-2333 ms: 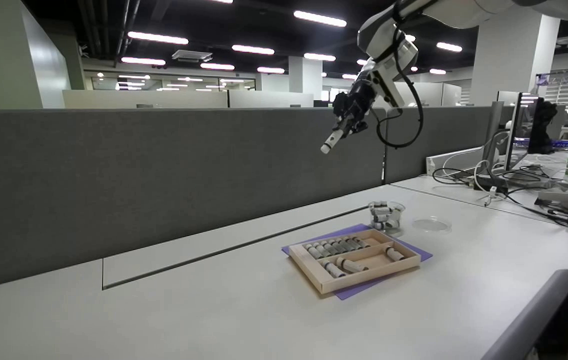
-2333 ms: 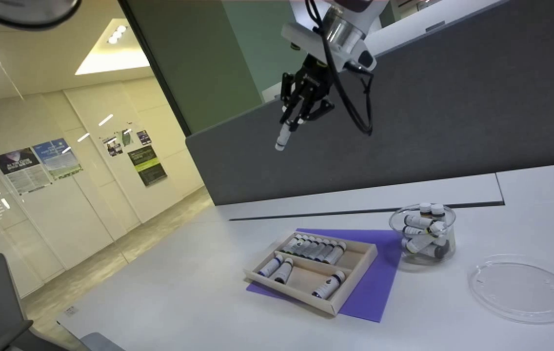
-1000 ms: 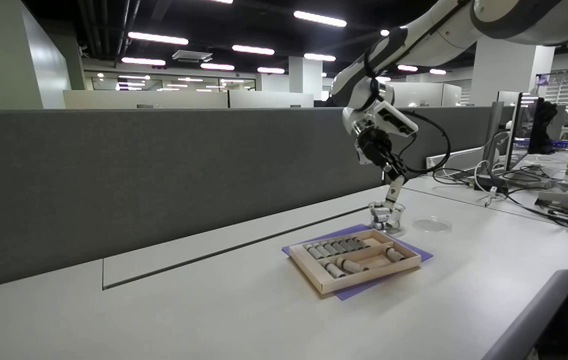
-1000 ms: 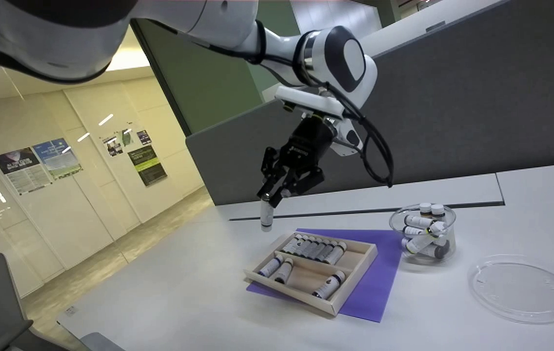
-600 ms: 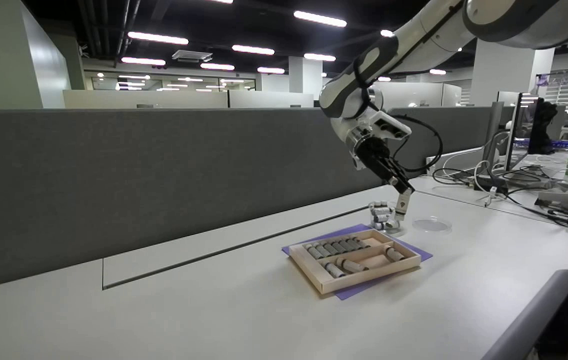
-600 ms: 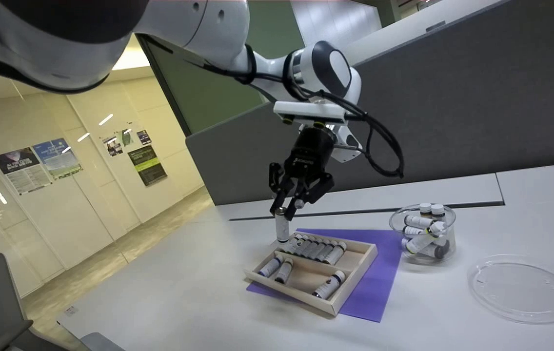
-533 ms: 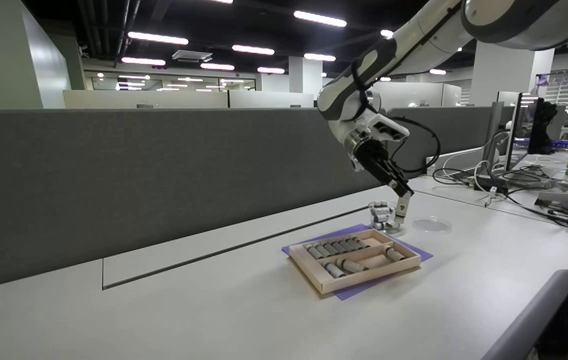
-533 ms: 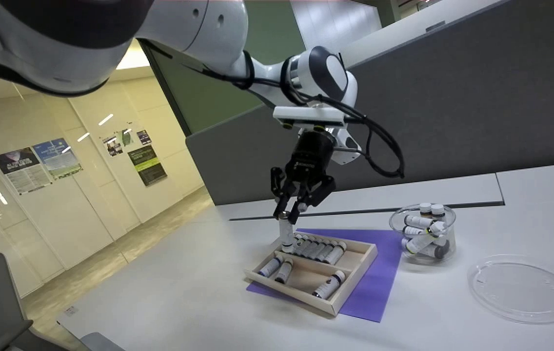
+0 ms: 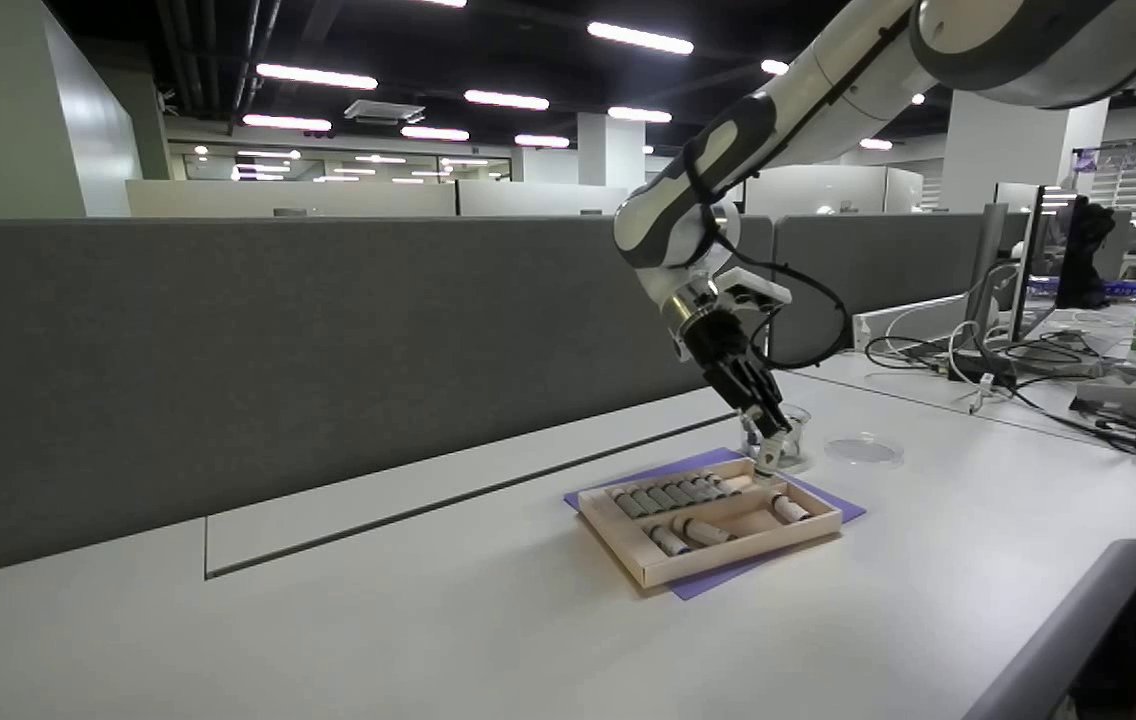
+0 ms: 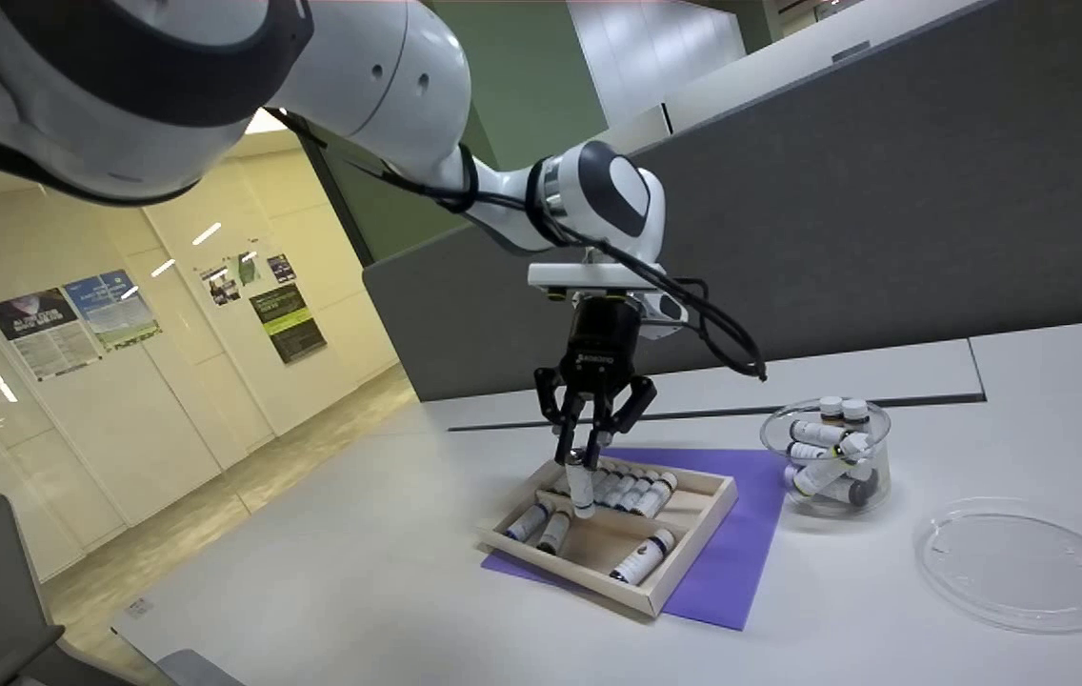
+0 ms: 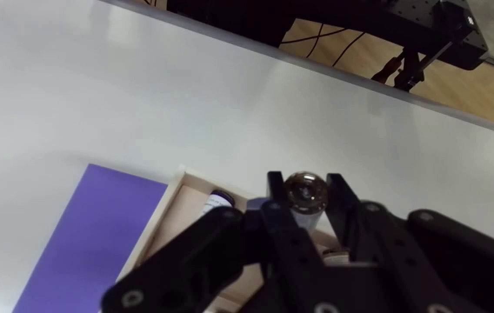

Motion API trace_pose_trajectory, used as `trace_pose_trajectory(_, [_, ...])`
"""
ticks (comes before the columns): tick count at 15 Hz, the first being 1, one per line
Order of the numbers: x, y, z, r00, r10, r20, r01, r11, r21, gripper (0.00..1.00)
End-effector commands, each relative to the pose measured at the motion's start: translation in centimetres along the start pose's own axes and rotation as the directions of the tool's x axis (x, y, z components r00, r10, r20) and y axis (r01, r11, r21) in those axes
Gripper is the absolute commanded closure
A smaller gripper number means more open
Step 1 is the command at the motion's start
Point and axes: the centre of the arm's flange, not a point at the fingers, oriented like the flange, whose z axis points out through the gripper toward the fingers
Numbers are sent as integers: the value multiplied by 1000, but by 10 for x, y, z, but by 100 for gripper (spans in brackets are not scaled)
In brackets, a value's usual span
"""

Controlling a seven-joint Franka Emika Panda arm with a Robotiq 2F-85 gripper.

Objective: Take one bottle from the container and place it on the bottom part of the tray

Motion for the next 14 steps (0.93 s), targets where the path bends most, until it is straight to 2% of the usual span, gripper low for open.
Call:
trace_pose_trajectory(1, [-7, -16, 4, 999, -24, -37, 24, 1000, -10, 94])
trace_pose_trajectory(14, [13, -14, 29, 997, -26, -77, 21, 997, -70, 94])
